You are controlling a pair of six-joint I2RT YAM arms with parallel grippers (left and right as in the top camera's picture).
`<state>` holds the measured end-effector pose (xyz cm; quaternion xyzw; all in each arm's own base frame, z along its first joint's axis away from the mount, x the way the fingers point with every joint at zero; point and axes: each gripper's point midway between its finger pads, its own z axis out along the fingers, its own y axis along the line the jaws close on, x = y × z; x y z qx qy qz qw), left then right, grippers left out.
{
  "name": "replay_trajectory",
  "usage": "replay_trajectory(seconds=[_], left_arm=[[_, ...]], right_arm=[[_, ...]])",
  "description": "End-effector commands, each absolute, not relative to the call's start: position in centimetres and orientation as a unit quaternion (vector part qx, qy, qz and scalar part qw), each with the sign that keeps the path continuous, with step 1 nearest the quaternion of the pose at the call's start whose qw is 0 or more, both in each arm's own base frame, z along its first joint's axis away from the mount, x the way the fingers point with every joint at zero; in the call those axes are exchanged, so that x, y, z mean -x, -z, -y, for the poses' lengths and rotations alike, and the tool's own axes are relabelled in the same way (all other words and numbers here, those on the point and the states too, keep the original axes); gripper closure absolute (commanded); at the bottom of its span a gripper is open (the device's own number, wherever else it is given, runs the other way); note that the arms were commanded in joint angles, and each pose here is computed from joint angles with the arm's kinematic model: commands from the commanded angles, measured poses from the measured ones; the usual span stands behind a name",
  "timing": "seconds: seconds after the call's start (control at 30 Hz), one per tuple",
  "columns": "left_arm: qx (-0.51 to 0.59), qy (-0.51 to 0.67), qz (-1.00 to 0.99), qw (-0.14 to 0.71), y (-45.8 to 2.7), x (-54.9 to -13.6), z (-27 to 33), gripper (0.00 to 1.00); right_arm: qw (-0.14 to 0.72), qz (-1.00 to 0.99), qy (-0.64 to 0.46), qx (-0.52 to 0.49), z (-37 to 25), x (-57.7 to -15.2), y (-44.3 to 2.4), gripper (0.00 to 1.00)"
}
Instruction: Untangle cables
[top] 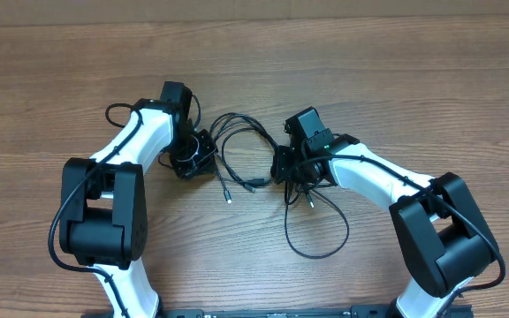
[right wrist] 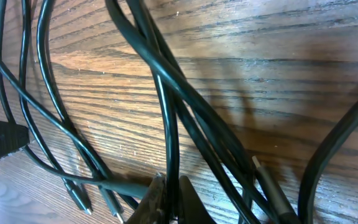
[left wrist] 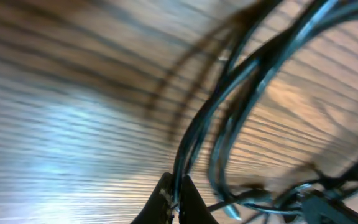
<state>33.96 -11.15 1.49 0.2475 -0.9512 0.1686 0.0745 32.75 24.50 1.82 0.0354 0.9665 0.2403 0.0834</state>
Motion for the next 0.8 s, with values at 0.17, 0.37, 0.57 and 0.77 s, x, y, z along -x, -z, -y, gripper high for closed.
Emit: replay_trajectory(seconds=[0.17,0.37,0.57,0.77], left_arm=[[-0.24,-0.046,0.97,0.023,-1.8,-34.3,6.8,0.96],[-0.242,0.034,0.969,0.014,-1.7,-33.5,4.0,0.96],[-0.24,0.075,0.968,0.01,-1.6,-33.1,2.5,0.95],[-0.256,0.132,0.958,0.009,-1.9,-32.3,0.6,0.69]], right_arm=[[0.084,-0.968,-0.234,-0.035,-24.3,-32.7,-1.5,0.96],[0.084,-0.968,-0.234,-0.035,-24.3,-32.7,-1.5,0.96],[0.084,-0.968,-0.234,-0.035,-24.3,-32.7,-1.5,0.96],[0.084,-0.968,-0.234,-0.036,-24.3,-32.7,-1.5,0.96]])
